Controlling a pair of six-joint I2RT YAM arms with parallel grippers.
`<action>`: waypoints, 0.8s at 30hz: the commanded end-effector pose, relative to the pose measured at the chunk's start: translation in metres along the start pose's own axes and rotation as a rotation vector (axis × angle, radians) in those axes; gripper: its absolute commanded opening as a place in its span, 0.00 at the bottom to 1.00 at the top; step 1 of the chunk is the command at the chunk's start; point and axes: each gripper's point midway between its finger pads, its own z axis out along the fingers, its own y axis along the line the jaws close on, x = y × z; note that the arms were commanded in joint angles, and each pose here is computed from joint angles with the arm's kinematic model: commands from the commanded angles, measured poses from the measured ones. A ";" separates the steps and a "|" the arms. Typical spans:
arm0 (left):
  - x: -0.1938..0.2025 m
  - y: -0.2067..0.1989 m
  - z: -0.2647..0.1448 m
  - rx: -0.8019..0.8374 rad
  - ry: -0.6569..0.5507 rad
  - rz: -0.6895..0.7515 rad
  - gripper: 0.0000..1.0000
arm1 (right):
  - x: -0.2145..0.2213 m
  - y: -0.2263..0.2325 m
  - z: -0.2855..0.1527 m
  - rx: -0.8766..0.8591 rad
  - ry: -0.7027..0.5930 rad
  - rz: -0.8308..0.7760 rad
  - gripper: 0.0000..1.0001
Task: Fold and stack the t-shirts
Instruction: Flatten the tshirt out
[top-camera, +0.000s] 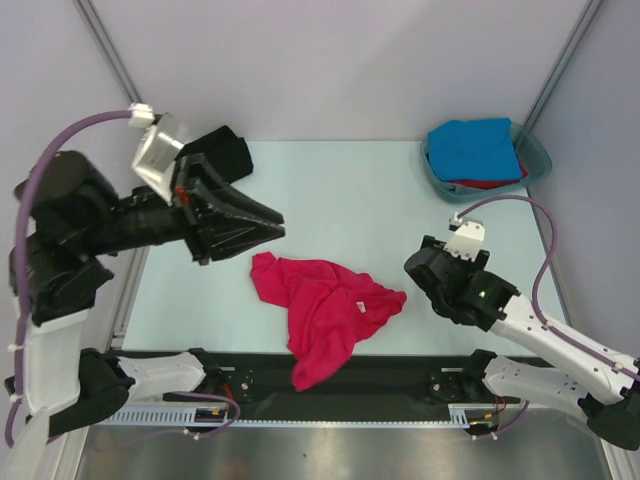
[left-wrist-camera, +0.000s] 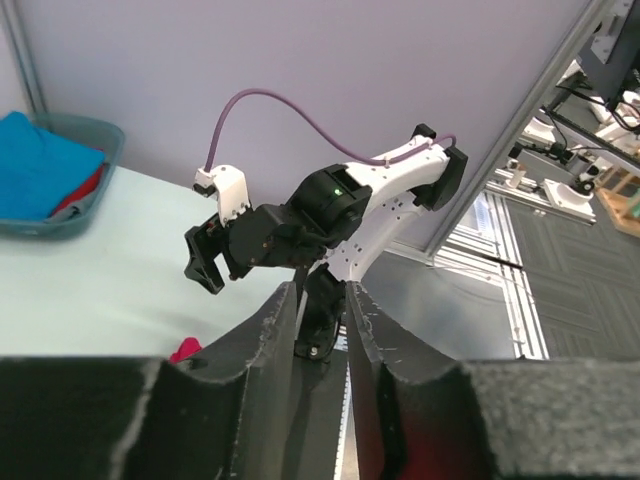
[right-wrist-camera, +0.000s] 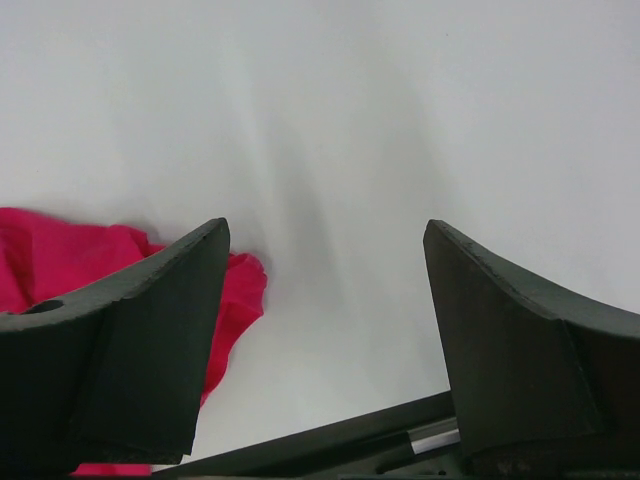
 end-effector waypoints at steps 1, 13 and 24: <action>0.016 0.023 0.002 -0.096 0.056 -0.022 0.33 | -0.008 0.006 0.008 0.015 -0.049 0.012 0.83; 0.144 0.184 0.035 -0.648 0.227 -0.216 0.40 | 0.036 0.101 0.013 -0.368 0.199 -0.110 0.83; 0.163 0.251 -0.060 -1.262 -0.032 -0.236 0.54 | 0.073 0.186 -0.063 -0.805 0.406 -0.113 0.83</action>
